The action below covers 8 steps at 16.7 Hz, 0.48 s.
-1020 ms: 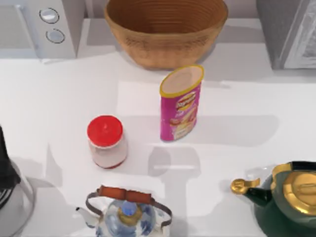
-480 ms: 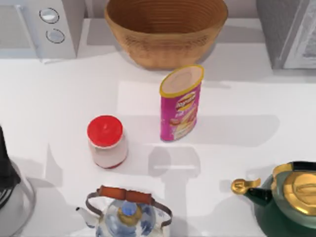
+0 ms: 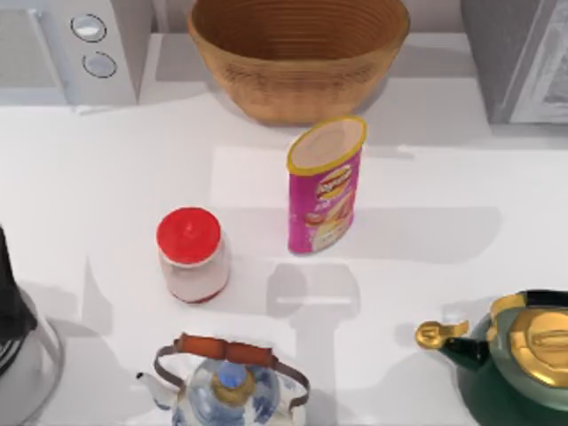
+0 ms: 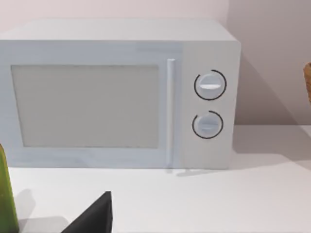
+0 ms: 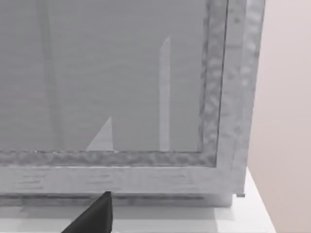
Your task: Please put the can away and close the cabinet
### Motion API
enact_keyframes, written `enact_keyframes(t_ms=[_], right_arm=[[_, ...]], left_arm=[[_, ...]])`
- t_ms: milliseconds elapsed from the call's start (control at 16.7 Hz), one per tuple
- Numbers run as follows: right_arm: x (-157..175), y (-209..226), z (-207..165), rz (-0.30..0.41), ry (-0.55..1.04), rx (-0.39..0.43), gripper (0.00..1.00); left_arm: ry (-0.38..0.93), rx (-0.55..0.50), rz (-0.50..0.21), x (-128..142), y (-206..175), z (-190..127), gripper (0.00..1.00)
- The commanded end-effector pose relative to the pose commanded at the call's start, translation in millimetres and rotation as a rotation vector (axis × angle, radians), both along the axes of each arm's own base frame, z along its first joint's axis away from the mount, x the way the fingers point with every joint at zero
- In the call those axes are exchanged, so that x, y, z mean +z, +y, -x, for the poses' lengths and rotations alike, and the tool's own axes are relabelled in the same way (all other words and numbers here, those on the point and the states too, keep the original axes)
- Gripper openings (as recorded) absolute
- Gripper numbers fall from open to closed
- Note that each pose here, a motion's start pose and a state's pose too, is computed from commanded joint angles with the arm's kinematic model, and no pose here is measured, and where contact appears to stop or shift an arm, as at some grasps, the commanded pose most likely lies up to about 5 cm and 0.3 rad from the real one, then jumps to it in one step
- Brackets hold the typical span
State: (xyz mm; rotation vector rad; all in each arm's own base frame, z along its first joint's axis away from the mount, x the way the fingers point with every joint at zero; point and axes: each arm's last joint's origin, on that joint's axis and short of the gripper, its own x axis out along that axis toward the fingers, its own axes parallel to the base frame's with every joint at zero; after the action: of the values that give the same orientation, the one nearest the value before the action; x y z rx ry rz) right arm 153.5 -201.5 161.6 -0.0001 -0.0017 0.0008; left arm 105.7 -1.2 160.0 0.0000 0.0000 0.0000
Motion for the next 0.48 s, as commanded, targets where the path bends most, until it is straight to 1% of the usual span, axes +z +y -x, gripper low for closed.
enact_keyframes(t_ms=[180, 300, 480], right_arm=[[0.6, -0.8, -1.1, -0.006, 0.003, 0.001, 1.0], [6.9, -10.7, -4.6, -0.014, 0.008, -0.003, 1.0], [31.2, -36.6, -15.1, -0.025, 0.013, -0.006, 1.0]], left_arm=[[0.0, 0.0, 0.0, 0.0, 0.0, 0.0, 1.0], [0.0, 0.0, 0.0, 0.0, 0.0, 0.0, 1.0], [0.0, 0.0, 0.0, 0.0, 0.0, 0.0, 1.0]])
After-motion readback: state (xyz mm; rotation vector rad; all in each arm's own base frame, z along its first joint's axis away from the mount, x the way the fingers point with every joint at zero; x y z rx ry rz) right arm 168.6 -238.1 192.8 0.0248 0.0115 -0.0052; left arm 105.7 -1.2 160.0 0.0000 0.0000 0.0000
